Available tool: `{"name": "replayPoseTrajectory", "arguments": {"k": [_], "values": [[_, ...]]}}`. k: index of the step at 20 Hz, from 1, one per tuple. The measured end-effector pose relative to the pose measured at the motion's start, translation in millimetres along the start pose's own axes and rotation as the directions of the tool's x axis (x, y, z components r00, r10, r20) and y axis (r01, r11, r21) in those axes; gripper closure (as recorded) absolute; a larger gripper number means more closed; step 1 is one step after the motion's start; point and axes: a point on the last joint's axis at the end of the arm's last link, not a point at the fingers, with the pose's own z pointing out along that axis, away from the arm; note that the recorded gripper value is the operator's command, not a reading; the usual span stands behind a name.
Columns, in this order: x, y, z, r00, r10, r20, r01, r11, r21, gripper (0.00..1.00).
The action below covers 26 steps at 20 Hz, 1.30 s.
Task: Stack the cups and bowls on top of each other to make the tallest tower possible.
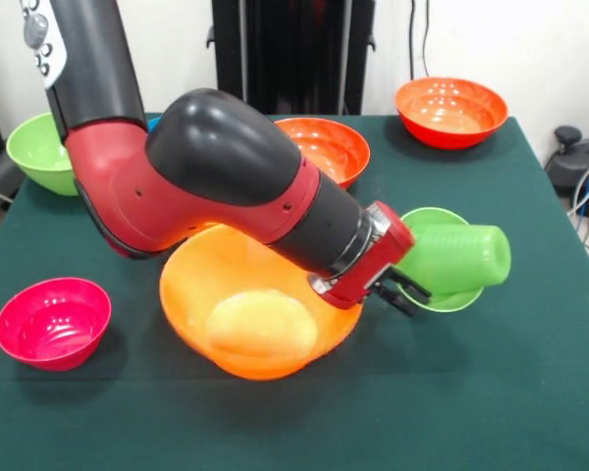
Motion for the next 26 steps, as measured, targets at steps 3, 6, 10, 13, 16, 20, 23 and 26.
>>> {"name": "replayPoseTrajectory", "arguments": {"k": [3, 6, 10, 13, 16, 20, 23, 26], "values": [[-2.5, 3.8, 5.5, 0.9993, -0.032, 0.021, 0.033, 0.9993, -0.021, 1.00], [-5.9, 6.2, 10.3, 0.9974, -0.051, 0.051, 0.053, 0.9980, -0.035, 0.00], [-7.6, 8.3, 11.6, 0.9967, -0.051, 0.064, 0.054, 0.9975, -0.045, 0.00], [-11.2, 12.3, 11.3, 0.9952, -0.051, 0.084, 0.056, 0.9966, -0.061, 0.00], [-14.9, 14.5, 9.3, 0.9931, -0.049, 0.107, 0.057, 0.9956, -0.074, 0.00], [-19.1, 14.3, 4.7, 0.9899, -0.042, 0.135, 0.054, 0.9948, -0.086, 0.00], [-21.1, 14.1, 1.6, 0.9884, -0.041, 0.146, 0.054, 0.9945, -0.089, 0.00], [-21.6, 14.3, 1.0, 0.9881, -0.041, 0.148, 0.054, 0.9944, -0.090, 0.00]]}}
